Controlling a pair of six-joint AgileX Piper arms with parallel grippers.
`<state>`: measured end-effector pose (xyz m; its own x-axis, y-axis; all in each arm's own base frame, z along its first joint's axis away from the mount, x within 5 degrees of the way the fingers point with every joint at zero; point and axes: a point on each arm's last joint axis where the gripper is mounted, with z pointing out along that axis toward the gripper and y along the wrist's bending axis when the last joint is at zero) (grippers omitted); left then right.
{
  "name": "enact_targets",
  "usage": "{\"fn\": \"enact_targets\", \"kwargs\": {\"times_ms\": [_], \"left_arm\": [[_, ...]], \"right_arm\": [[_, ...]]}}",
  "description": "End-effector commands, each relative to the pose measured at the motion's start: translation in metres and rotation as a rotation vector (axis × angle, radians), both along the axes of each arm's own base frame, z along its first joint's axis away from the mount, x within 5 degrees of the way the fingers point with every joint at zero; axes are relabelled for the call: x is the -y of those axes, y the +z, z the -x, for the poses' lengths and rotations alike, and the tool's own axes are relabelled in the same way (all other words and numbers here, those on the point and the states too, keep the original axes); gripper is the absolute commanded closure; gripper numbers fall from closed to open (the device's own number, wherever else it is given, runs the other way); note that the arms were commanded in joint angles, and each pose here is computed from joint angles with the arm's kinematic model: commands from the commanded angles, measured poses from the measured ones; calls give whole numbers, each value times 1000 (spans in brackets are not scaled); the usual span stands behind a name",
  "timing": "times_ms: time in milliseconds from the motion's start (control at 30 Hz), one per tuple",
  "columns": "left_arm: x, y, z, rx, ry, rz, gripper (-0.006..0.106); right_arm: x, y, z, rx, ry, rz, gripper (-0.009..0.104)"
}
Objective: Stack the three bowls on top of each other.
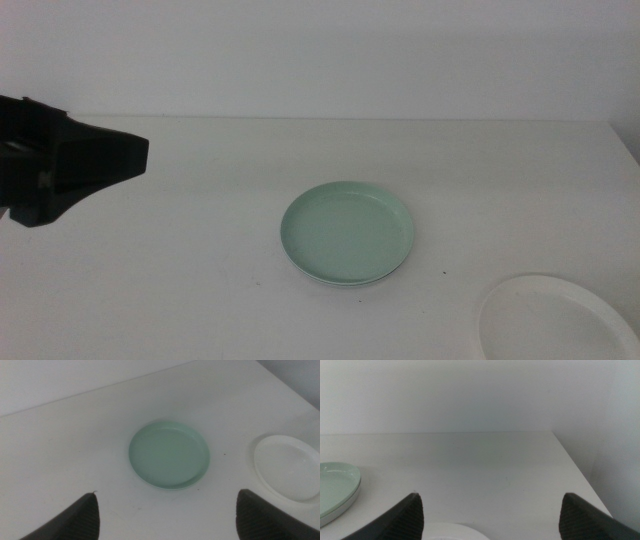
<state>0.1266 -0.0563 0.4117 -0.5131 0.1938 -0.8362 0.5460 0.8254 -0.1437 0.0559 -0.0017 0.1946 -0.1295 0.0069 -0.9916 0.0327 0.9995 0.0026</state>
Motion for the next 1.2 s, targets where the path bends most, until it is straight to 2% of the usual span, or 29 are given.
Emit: {"fn": "enact_targets", "kwargs": {"times_ms": [0, 167, 267, 367, 433, 567, 767, 833, 1167], "left_arm": [[-1, -1, 0, 6, 14, -7, 7], [-1, 0, -1, 13, 18, -4, 7], [-1, 0, -1, 13, 18, -4, 7], [-1, 0, -1, 13, 18, -4, 7], [-1, 0, -1, 13, 18, -4, 7], [-1, 0, -1, 13, 18, -4, 7], [-1, 0, -1, 15, 19, -4, 7], [-2, 0, -1, 19, 21, -2, 7], [-2, 1, -2, 26, 25, 0, 7]], "right_arm": [[0, -1, 0, 6, -5, 13, 2], [1, -1, 0, 5, -6, 19, 2], [0, 5, 0, 44, -3, -37, 2], [-1, 36, 4, 116, -2, -71, 2], [-1, 58, 2, 91, -1, -81, 2], [-2, 103, -12, -117, 8, -116, 2], [-5, 146, -30, -674, 27, -125, 2], [-5, 152, -36, -805, 27, -116, 2], [-6, 150, -61, -887, 30, -173, 2]]}}
